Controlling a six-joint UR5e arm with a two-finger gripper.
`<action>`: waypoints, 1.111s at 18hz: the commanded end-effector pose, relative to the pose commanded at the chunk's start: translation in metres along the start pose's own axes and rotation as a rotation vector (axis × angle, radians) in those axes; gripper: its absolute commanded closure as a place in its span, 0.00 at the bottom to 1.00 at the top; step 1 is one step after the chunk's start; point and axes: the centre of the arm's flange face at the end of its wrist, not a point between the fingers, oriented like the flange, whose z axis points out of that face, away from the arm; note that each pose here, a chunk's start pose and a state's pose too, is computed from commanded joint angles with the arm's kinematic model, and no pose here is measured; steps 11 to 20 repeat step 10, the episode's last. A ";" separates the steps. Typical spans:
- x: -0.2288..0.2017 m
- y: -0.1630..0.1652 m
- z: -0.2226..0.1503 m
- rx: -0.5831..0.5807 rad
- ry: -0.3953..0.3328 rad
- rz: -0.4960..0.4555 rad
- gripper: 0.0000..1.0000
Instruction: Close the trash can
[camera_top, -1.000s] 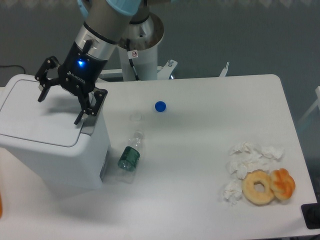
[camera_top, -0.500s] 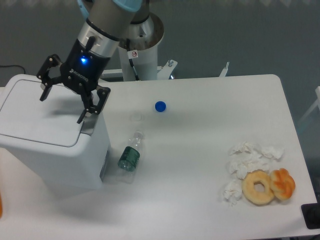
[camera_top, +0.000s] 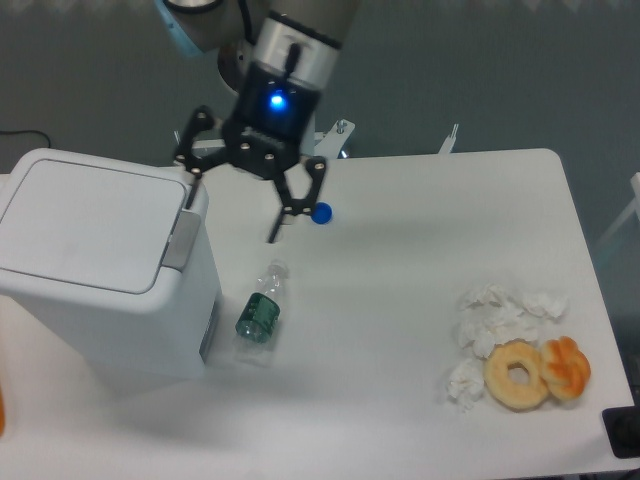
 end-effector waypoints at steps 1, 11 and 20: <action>-0.004 0.001 0.001 -0.017 -0.027 0.034 0.00; -0.026 0.014 0.006 -0.177 -0.188 0.348 0.00; -0.026 0.014 0.006 -0.177 -0.188 0.348 0.00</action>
